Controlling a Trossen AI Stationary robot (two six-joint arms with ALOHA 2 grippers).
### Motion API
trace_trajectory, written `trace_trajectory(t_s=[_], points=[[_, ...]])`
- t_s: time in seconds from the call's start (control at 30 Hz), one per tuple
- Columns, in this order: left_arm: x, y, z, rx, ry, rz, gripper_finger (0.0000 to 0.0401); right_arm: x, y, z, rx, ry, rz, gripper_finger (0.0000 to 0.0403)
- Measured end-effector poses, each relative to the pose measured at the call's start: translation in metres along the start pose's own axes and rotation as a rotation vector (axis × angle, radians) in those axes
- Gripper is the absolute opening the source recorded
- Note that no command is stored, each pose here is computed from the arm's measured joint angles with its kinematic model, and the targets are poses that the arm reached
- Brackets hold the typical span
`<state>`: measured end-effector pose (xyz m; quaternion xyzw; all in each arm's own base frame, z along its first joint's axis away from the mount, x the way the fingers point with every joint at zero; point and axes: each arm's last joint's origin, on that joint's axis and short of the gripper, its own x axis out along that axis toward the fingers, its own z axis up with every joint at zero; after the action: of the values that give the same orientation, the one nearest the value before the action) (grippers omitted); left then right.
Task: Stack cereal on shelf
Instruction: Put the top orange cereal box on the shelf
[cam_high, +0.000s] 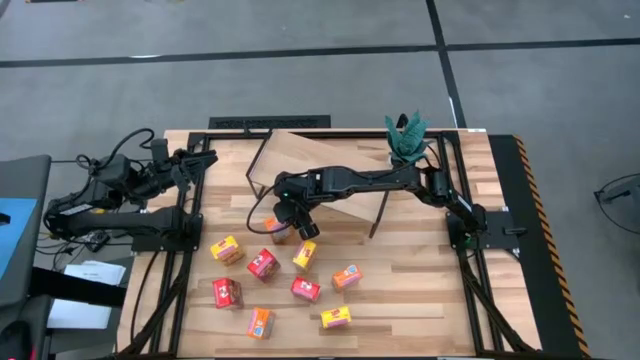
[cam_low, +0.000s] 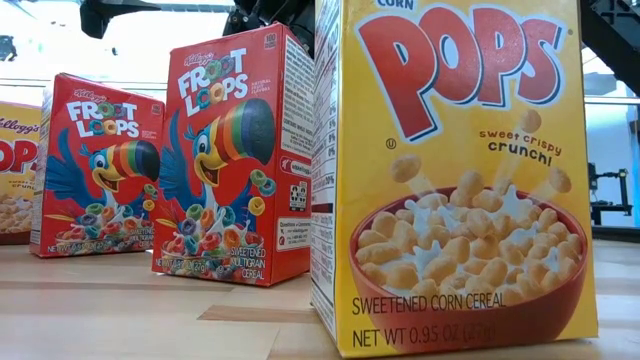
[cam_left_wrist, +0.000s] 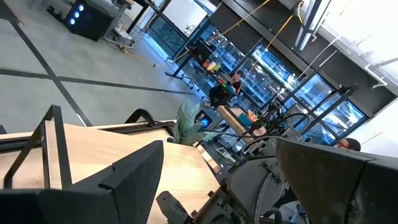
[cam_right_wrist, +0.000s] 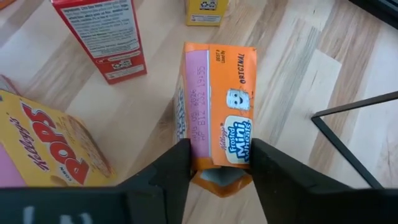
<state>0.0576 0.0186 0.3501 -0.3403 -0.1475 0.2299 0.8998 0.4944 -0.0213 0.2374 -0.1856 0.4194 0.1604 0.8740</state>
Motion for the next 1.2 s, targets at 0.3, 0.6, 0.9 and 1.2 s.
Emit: trace_trajectory(t_s=[0.3, 0.6, 0.9, 1.2], points=[[0.0, 0.0, 0.0, 0.0, -0.001, 0.001, 0.03, -0.02, -0.004, 0.01, 0.0, -0.013, -0.009, 0.0158], [0.0, 0.0, 0.0, 0.0, -0.002, 0.002, 0.03, -0.078, -0.015, 0.045, -0.014, -0.103, -0.07, 0.0157], [0.0, 0.0, 0.0, 0.024, -0.006, 0.004, 0.03, -0.14, -0.032, 0.044, 0.039, -0.13, -0.245, 0.0149], [0.0, 0.001, 0.0, 0.03, -0.02, 0.024, 0.03, -0.163, -0.074, 0.019, 0.27, -0.155, -0.38, 0.0135]])
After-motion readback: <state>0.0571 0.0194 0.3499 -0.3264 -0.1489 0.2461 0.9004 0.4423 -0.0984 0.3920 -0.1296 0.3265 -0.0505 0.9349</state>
